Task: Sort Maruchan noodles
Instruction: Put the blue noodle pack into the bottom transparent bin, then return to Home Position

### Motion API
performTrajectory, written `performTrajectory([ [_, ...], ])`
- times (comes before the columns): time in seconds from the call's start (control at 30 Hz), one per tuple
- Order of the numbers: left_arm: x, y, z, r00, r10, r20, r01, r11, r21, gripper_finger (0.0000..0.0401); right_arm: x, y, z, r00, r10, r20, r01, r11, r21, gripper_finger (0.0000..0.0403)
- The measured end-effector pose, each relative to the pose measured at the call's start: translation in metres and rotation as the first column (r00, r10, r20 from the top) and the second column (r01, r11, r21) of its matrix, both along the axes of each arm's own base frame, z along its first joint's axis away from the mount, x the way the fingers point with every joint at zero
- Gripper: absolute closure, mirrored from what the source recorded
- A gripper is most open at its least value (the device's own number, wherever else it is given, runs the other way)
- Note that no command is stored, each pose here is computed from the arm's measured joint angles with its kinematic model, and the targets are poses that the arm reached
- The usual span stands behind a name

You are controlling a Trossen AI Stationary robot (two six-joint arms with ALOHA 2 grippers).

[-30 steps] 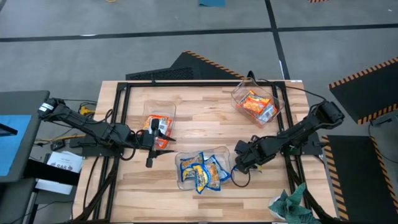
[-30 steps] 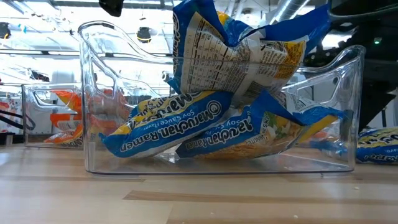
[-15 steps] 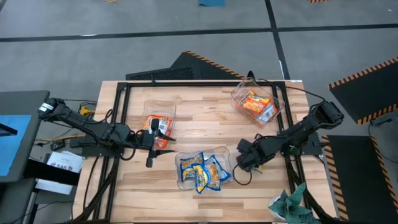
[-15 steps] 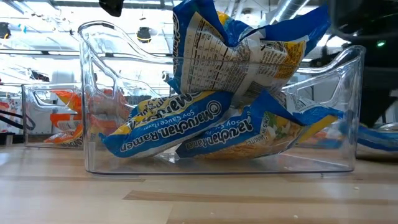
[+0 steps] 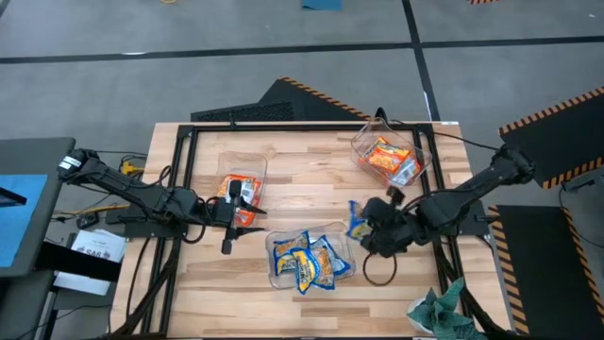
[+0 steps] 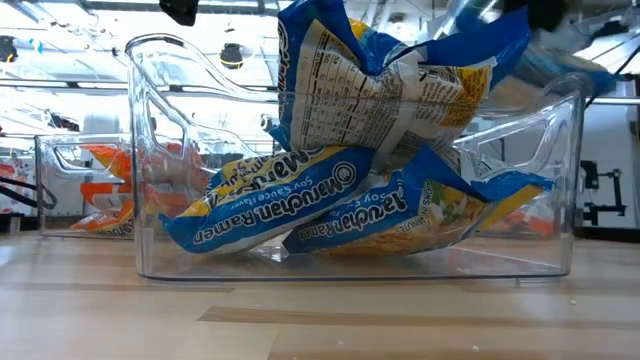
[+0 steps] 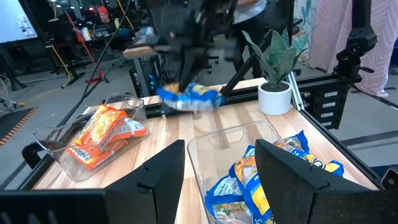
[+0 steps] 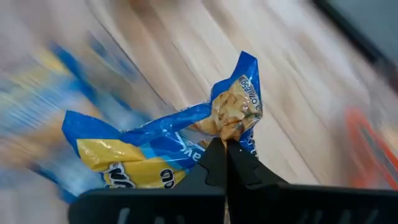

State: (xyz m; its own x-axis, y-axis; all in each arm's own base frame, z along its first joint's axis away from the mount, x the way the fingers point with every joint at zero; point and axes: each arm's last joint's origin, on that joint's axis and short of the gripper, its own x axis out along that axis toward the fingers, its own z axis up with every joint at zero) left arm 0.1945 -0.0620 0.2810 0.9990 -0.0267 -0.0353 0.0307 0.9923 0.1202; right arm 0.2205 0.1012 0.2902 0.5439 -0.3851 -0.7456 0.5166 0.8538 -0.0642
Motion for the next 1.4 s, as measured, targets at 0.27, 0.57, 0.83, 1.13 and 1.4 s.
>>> performTrajectory([
  [0.27,0.000,0.000,0.000,1.000,0.001,0.002,-0.001,1.000,-0.001,0.0216,0.050,0.025,0.003,0.944,0.209,0.254,-0.198,0.978,-0.071,0.0396],
  [0.57,0.000,0.000,0.000,1.000,0.001,0.002,-0.001,1.000,0.000,0.0216,0.078,0.033,-0.036,0.938,0.327,0.116,-0.324,0.945,-0.044,0.0373],
  [0.83,0.000,0.000,0.000,1.000,0.001,0.001,-0.001,1.000,0.000,0.0216,0.077,0.035,-0.034,0.940,0.307,0.149,-0.313,0.950,0.016,0.0322],
  [1.13,0.000,0.000,0.000,1.000,0.001,0.001,-0.001,1.000,-0.002,0.0216,0.064,0.039,-0.023,0.928,0.345,0.144,-0.355,0.934,0.049,0.0203],
  [1.4,-0.007,0.007,0.004,0.988,0.157,0.002,-0.157,0.987,-0.041,0.0216,0.037,0.033,-0.003,0.919,0.380,0.104,-0.386,0.921,0.046,0.0165],
])
